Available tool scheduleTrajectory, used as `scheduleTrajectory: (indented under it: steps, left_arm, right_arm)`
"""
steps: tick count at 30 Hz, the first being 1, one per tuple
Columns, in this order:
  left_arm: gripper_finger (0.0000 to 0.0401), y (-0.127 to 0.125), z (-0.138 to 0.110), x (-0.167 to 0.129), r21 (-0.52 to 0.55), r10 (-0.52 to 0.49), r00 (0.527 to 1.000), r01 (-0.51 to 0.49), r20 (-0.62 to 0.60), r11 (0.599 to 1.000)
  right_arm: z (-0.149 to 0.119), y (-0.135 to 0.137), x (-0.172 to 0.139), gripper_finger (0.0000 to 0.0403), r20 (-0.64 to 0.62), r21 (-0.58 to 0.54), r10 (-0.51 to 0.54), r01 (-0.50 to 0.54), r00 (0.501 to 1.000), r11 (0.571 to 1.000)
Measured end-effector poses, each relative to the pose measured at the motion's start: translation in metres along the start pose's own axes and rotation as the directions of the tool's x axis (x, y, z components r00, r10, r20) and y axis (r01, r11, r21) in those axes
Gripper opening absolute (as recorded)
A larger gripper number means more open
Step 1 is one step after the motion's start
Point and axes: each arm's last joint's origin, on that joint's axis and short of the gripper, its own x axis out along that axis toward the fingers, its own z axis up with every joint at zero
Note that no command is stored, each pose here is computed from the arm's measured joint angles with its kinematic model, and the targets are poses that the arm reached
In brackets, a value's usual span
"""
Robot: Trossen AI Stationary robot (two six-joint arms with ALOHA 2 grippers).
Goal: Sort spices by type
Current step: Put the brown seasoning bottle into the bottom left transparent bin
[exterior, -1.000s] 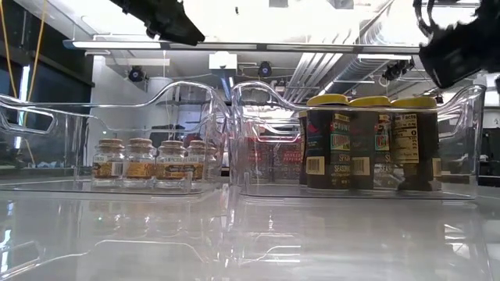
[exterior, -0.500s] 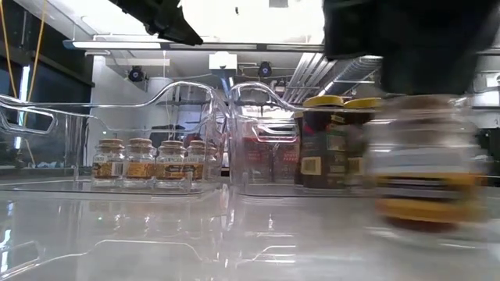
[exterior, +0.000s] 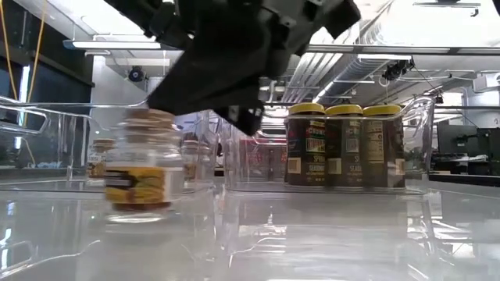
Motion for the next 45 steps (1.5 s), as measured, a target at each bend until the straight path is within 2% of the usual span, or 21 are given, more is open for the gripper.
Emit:
scheduleTrajectory:
  steps: [3,9,14,18,21,24,28,32,35,37,40,42,45]
  left_arm:
    - [0.0232,-0.001,-0.002,0.000,-0.003,-0.005,1.000,0.005,-0.018,1.000]
    - [0.0232,-0.001,-0.002,-0.001,-0.061,-0.007,1.000,0.006,-0.018,0.998]
    - [0.0232,-0.001,-0.002,-0.001,-0.062,-0.006,1.000,0.005,-0.018,0.998]
    - [0.0232,-0.002,-0.001,-0.001,-0.105,-0.010,1.000,0.009,-0.016,0.994]
    - [0.0232,-0.006,0.000,-0.003,-0.154,-0.028,1.000,0.027,-0.004,0.988]
    - [0.0232,-0.013,0.007,-0.008,-0.179,-0.098,0.995,0.102,0.035,0.979]
    - [0.0232,-0.028,0.024,-0.018,-0.120,-0.200,0.980,0.200,0.016,0.972]
    - [0.0232,-0.046,0.041,-0.033,-0.028,-0.303,0.947,0.302,-0.107,0.953]
    - [0.0232,-0.065,0.049,-0.043,-0.055,-0.399,0.902,0.395,-0.165,0.917]
    - [0.0232,-0.082,0.051,-0.050,-0.099,-0.490,0.855,0.480,-0.172,0.872]
    - [0.0232,-0.116,0.049,-0.060,-0.136,-0.593,0.781,0.577,-0.195,0.805]
    - [0.0232,-0.144,0.045,-0.067,-0.126,-0.632,0.743,0.621,-0.223,0.774]
    - [0.0232,-0.187,0.038,-0.075,-0.075,-0.682,0.692,0.687,-0.236,0.723]
  right_arm:
    - [0.007,0.009,0.000,0.0000,-0.020,-0.078,0.002,-0.004,1.000,0.997]
    - [0.012,0.016,-0.012,0.0000,-0.150,-0.176,-0.008,-0.019,0.989,0.984]
    - [0.027,0.024,-0.017,0.0000,-0.080,-0.367,-0.022,-0.009,0.997,0.930]
    - [0.031,0.030,-0.020,0.0000,-0.086,-0.460,-0.033,-0.010,0.996,0.888]
    - [0.036,0.040,-0.029,0.0000,-0.103,-0.537,-0.118,0.044,0.988,0.842]
    - [0.035,0.048,-0.043,0.0000,-0.176,-0.561,-0.278,0.136,0.944,0.817]
    - [0.031,0.047,-0.069,0.0000,-0.284,-0.554,-0.468,0.255,0.837,0.793]
    - [0.023,0.047,-0.101,0.0000,-0.300,-0.523,-0.541,0.339,0.785,0.782]
    - [0.008,0.046,-0.133,0.0000,-0.285,-0.458,-0.598,0.441,0.749,0.772]
    - [-0.006,0.045,-0.159,0.0000,-0.253,-0.389,-0.638,0.528,0.727,0.755]
    - [-0.032,0.046,-0.197,0.0000,-0.187,-0.245,-0.675,0.631,0.714,0.736]
    - [-0.051,0.048,-0.218,0.0000,-0.140,-0.129,-0.667,0.654,0.732,0.745]
    - [-0.075,0.052,-0.239,0.0000,-0.050,0.025,-0.623,0.624,0.781,0.781]
